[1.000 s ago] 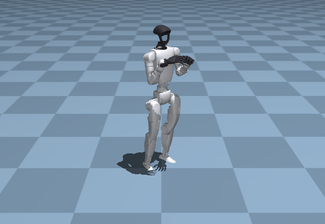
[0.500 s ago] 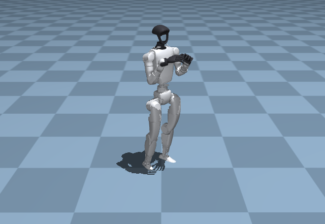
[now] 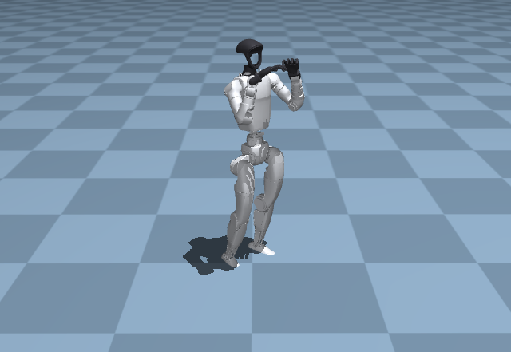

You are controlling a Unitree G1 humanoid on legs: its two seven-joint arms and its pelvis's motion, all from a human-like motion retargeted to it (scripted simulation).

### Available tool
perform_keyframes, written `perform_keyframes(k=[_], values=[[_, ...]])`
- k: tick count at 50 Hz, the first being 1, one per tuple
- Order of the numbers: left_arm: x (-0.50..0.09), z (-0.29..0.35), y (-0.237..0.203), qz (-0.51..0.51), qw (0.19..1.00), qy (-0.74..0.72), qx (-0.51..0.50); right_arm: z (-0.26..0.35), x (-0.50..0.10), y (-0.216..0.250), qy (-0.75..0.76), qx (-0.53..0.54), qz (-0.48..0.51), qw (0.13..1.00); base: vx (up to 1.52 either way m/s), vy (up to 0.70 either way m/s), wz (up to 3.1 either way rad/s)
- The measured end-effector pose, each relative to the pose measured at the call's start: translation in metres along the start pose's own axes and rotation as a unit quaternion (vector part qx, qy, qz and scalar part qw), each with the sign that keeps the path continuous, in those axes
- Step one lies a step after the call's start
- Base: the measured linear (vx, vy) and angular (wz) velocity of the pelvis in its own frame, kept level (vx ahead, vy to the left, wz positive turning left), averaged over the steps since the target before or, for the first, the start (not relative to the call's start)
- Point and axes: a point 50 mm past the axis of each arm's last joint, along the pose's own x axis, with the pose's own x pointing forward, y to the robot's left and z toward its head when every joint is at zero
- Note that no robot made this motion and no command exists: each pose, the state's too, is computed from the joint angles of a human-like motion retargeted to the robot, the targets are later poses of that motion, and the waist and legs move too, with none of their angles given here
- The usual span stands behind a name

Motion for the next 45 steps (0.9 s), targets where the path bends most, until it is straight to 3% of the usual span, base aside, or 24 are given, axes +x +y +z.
perform_keyframes(k=[9,17,45], values=[[0.031,0.011,0.044,0.05,0.988,-0.084,0.116,0.014,0.006,-0.072,-0.008,-0.184,-0.124,0.975,0.0,0.0,0.0],[0.051,0.026,0.067,0.084,0.972,-0.146,0.165,0.027,0.006,-0.114,-0.005,-0.276,-0.199,0.94,0.0,0.0,0.0],[0.077,0.056,0.083,0.11,0.946,-0.234,0.195,0.042,0.009,-0.162,0.001,-0.361,-0.234,0.903,0.0,0.0,0.0]])
